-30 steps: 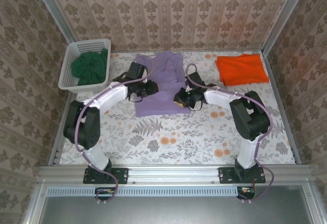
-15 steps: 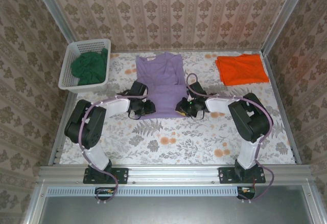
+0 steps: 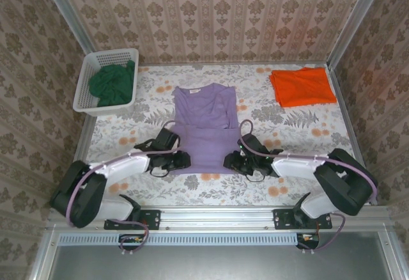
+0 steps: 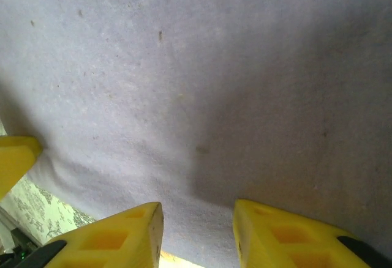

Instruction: Fold and stack the t-shirts

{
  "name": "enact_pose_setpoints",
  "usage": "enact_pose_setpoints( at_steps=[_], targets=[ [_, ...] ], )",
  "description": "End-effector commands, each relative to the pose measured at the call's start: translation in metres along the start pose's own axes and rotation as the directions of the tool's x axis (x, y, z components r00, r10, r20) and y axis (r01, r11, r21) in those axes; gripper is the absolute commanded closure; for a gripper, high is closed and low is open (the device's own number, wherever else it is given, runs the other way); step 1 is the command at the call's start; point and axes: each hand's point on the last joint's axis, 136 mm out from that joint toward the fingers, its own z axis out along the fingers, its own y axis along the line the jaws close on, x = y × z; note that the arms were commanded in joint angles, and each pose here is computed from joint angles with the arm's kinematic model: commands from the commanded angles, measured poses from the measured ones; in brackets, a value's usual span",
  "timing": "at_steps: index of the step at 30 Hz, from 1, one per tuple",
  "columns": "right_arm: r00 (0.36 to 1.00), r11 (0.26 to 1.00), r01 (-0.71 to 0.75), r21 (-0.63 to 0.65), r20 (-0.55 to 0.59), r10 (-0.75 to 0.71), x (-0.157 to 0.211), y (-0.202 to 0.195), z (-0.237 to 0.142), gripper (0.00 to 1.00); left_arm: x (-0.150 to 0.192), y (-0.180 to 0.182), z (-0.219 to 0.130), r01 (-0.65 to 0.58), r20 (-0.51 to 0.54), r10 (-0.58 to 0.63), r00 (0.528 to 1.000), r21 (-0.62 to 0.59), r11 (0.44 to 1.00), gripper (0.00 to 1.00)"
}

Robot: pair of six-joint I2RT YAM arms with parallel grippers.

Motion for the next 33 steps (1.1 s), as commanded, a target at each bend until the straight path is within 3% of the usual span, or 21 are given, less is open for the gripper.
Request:
enact_pose_setpoints(
  at_steps=[1, 7, 11, 13, 16, 21, 26, 33],
  targets=[
    [0.993, 0.967, -0.089, 0.239, 0.091, 0.069, 0.015, -0.065, -0.021, 0.59, 0.004, 0.023, -0.025, 0.052, 0.036, -0.048, 0.998, -0.109, 0.993, 0.56],
    [0.952, 0.987, -0.069, 0.145, 0.306, 0.022, -0.014, -0.042, -0.081, 0.42, -0.017, 0.014, -0.073, 0.084, 0.114, -0.084, 0.990, 0.001, 0.996, 0.52],
    [0.919, 0.987, -0.026, 0.161, 0.392, -0.040, -0.025, -0.046, -0.114, 0.34, -0.007, -0.010, -0.086, 0.034, 0.055, -0.039, 0.998, 0.099, 0.995, 0.52],
    [0.930, 0.981, -0.017, 0.195, 0.363, -0.056, -0.023, -0.053, -0.117, 0.34, 0.005, -0.025, -0.084, -0.008, 0.005, 0.007, 1.000, 0.137, 0.991, 0.52],
    [0.974, 0.967, -0.031, 0.253, 0.225, -0.028, -0.006, -0.073, -0.105, 0.37, 0.030, -0.037, -0.073, -0.040, -0.069, 0.050, 0.996, 0.137, 0.990, 0.52],
    [0.997, 0.961, -0.045, 0.274, 0.066, 0.028, 0.023, -0.093, -0.078, 0.45, 0.065, -0.027, -0.040, 0.044, -0.137, -0.030, 0.990, 0.102, 0.994, 0.54],
    [0.999, 0.981, -0.022, 0.191, 0.051, 0.013, 0.023, -0.080, -0.066, 0.50, 0.079, -0.020, -0.023, 0.082, -0.147, -0.071, 0.987, 0.066, 0.994, 0.60],
    [0.998, 0.979, 0.011, 0.202, 0.057, -0.023, 0.019, -0.080, -0.066, 0.53, 0.077, -0.015, -0.013, 0.116, -0.117, -0.109, 0.987, 0.052, 0.992, 0.63]
  ],
)
